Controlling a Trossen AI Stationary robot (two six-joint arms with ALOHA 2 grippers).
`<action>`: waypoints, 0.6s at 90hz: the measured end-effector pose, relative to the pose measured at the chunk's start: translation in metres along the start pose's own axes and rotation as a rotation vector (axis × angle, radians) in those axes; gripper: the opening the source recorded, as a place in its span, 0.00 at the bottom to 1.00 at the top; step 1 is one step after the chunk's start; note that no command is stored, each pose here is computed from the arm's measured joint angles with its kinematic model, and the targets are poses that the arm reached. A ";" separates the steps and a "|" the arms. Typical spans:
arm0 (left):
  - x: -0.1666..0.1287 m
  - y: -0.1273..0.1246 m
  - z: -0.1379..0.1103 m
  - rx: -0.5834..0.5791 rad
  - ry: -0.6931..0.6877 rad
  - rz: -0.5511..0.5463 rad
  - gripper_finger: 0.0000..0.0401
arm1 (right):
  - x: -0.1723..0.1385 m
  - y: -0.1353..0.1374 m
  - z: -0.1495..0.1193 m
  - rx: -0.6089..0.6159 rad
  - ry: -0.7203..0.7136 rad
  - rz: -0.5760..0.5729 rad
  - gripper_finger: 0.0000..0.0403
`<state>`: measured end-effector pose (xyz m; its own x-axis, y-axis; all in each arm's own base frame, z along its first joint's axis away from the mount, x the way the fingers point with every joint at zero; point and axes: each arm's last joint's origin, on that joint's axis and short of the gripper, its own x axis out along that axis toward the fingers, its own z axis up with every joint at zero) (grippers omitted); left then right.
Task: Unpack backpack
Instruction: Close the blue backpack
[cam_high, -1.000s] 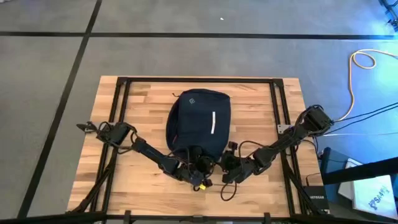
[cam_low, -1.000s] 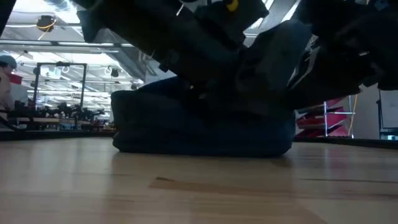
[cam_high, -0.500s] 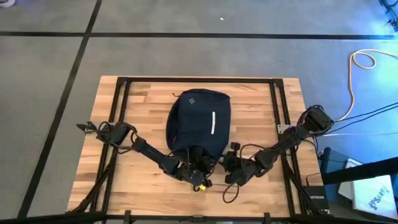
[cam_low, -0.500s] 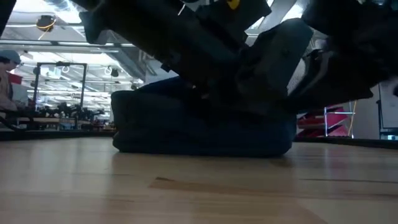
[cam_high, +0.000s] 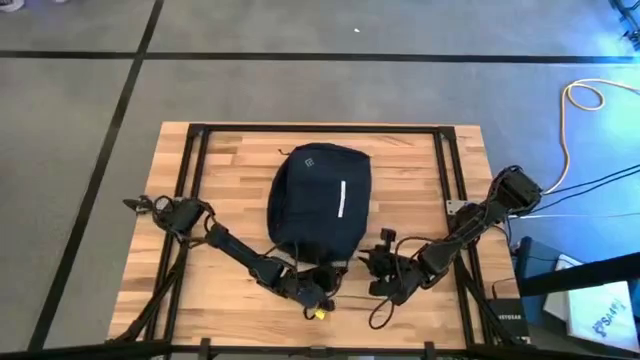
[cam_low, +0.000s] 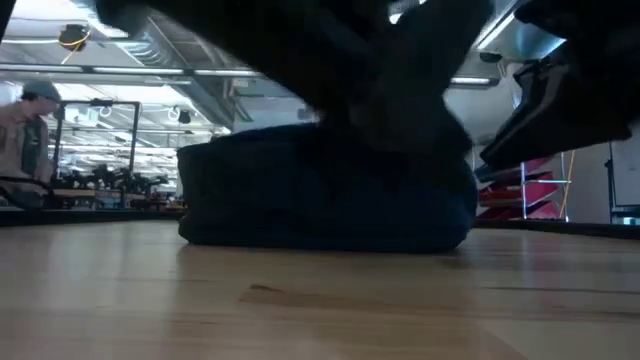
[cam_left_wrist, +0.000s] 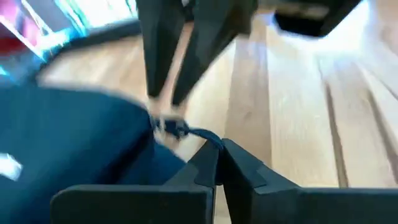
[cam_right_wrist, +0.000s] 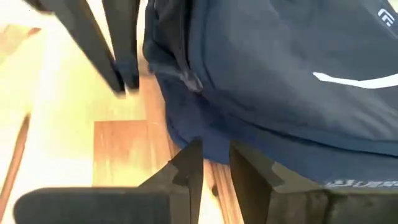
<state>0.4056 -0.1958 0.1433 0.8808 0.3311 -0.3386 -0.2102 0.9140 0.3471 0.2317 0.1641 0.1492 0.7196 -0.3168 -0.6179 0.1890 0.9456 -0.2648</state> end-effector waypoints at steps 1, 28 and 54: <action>-0.002 0.000 0.001 0.015 -0.004 0.006 0.00 | 0.000 0.000 0.000 0.000 0.000 0.000 0.15; -0.036 0.005 0.031 0.302 -0.037 0.211 0.00 | 0.000 0.003 0.011 -0.034 -0.117 -0.040 0.15; -0.036 0.006 0.030 0.283 -0.024 0.225 0.00 | -0.006 0.006 0.029 -0.432 -0.210 -0.195 0.25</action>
<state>0.3853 -0.2091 0.1837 0.8361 0.5082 -0.2064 -0.2776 0.7166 0.6398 0.2478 0.1738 0.1732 0.8253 -0.4208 -0.3765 0.0721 0.7398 -0.6689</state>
